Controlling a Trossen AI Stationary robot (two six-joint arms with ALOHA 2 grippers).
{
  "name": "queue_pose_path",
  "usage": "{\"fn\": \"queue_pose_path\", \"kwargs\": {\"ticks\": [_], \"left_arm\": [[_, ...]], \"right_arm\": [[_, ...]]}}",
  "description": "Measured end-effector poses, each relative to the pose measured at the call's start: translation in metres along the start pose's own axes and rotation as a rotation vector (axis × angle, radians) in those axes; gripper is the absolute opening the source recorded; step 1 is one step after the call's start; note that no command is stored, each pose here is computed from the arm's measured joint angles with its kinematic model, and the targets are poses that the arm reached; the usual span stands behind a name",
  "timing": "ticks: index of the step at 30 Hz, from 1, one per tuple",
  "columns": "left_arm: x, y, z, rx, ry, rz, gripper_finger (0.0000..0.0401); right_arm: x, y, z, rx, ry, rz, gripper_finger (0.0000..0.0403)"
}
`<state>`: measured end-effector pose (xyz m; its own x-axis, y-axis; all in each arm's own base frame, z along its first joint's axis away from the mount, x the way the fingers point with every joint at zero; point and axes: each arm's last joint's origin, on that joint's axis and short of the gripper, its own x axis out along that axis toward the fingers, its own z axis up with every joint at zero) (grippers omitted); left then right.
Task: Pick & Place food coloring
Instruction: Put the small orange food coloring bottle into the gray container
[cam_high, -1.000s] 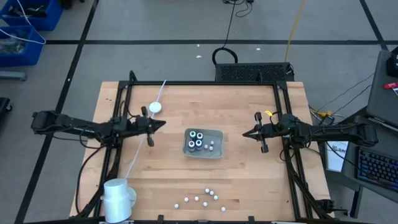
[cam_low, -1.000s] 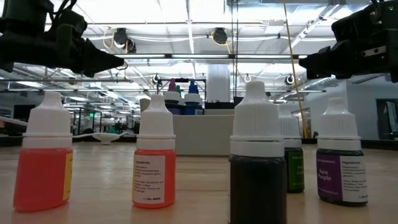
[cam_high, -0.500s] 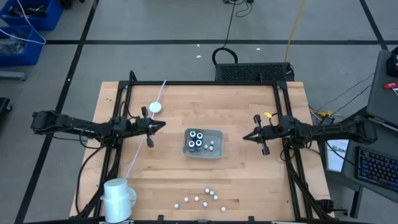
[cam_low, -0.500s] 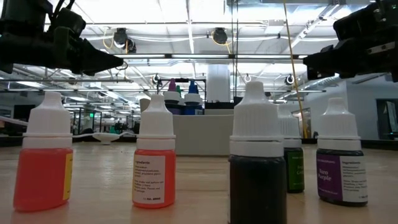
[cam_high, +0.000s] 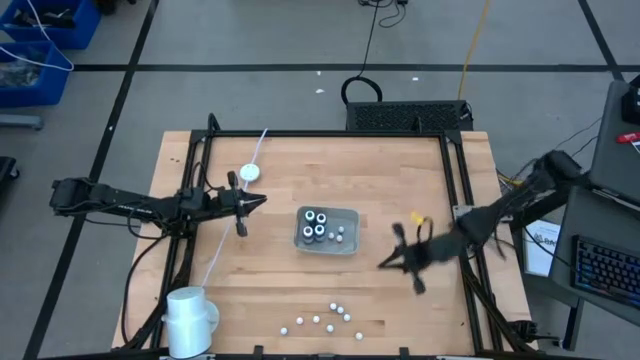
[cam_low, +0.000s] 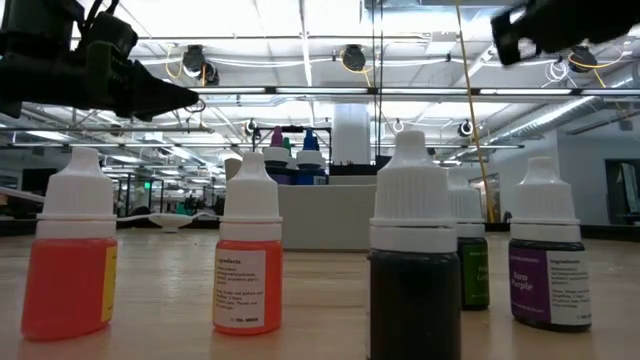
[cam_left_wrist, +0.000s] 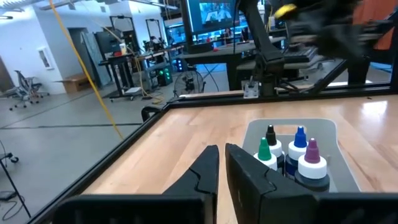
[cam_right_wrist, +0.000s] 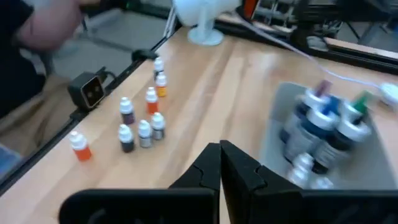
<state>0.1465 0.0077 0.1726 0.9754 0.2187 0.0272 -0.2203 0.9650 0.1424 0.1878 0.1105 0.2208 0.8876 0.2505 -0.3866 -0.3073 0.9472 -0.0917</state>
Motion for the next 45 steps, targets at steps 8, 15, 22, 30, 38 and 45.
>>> {"fn": "queue_pose_path", "kwargs": {"ticks": [8, 15, 22, 30, 38, 45], "left_arm": [[0.0, 0.0, 0.001, -0.007, -0.011, -0.001, 0.0032], [0.0, -0.001, 0.001, -0.028, -0.014, -0.042, 0.0015], [0.0, -0.002, -0.002, -0.034, 0.016, -0.059, 0.0009], [0.0, -0.003, -0.007, -0.048, 0.069, -0.065, 0.0042], [0.0, -0.003, -0.007, -0.062, 0.072, -0.064, 0.0046], [0.0, -0.003, -0.007, -0.06, 0.072, -0.064, 0.0047]], "right_arm": [[0.076, 0.054, 0.055, 0.091, 0.265, -0.008, 0.0], [0.137, 0.088, 0.074, 0.158, 0.557, 0.109, 0.0], [0.161, 0.118, 0.087, 0.129, 0.662, 0.18, 0.0], [0.162, 0.133, 0.084, 0.074, 0.658, 0.232, 0.0009], [0.164, 0.128, 0.078, 0.056, 0.663, 0.15, 0.0093], [0.167, 0.132, 0.068, 0.065, 0.641, 0.161, 0.0161]]}}
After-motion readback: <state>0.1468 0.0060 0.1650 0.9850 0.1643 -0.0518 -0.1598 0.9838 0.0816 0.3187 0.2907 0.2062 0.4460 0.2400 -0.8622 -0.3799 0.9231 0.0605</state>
